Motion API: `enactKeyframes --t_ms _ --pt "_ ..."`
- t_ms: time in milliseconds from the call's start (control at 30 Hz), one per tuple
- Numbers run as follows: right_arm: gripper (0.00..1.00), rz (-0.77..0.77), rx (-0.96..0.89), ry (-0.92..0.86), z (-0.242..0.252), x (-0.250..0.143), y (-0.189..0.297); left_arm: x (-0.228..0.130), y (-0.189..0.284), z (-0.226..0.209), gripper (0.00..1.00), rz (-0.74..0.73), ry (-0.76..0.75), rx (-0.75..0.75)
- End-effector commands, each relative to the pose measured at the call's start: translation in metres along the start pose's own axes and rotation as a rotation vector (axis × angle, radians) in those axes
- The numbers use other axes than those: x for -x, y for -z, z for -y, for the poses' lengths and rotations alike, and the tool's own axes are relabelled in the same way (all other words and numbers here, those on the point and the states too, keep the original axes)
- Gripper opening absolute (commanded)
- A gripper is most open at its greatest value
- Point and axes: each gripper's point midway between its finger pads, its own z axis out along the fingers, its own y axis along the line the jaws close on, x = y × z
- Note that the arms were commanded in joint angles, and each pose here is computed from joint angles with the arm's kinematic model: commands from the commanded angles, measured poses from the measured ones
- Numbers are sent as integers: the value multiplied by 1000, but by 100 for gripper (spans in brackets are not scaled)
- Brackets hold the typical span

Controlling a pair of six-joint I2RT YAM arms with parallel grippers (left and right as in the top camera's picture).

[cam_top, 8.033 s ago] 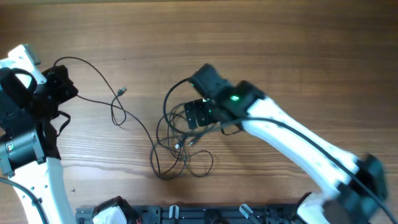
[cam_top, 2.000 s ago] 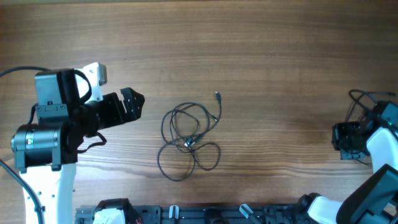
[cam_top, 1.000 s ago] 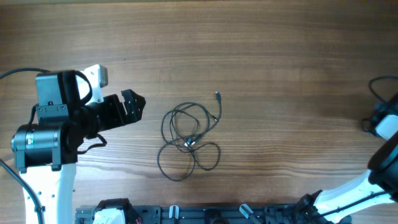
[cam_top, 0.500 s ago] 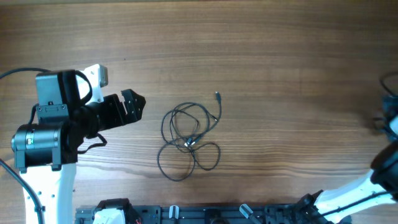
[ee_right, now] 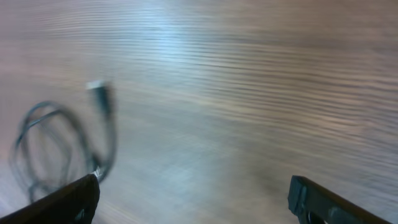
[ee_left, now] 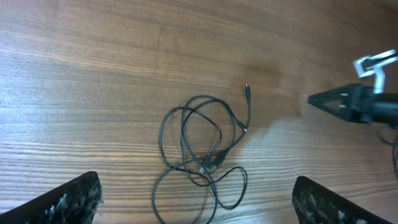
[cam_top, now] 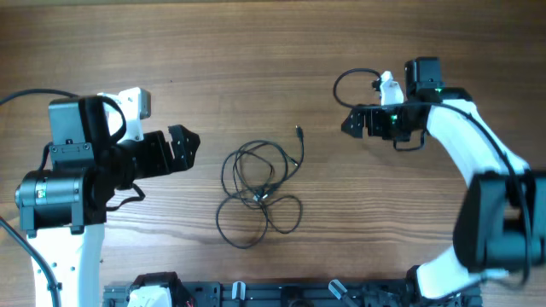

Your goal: Untangle cables

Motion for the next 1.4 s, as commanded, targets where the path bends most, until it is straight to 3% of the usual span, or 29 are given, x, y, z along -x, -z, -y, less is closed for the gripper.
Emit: enactKeyframes --t_ms 0,133,400,500,600,733,800,900,1067,1133,1167,1367 --pt "100 20 73 259 -69 -24 46 1 1 3 100 5 -71 -8" --pt "100 -44 170 366 -130 -65 59 1 1 2 100 1 -73 -8" --pt "100 -253 167 511 -189 -137 32 -5 -37 -10 94 -116 -34 2" --pt "100 -142 88 498 -225 -146 31 -28 -69 0 91 -290 -33 -37" --pt "100 152 28 431 -255 -135 67 -55 -106 16 86 -424 -103 -61" --pt "100 292 6 321 -232 -139 127 -77 -150 18 75 -489 -167 -16" --pt "100 340 -46 245 -202 -146 154 -86 -166 -4 70 -485 -131 115" --pt "100 367 -26 216 -186 -157 178 -103 -179 -14 69 -487 -61 143" --pt "100 336 -43 194 -176 -166 179 -136 -206 -24 66 -463 33 150" --pt "100 326 -51 195 -176 -166 176 -147 -212 -23 59 -462 35 145" --pt "100 318 -55 196 -177 -166 174 -152 -214 -21 52 -464 18 137" --pt "100 274 -60 194 -177 -172 168 -155 -220 -9 47 -428 -50 158"
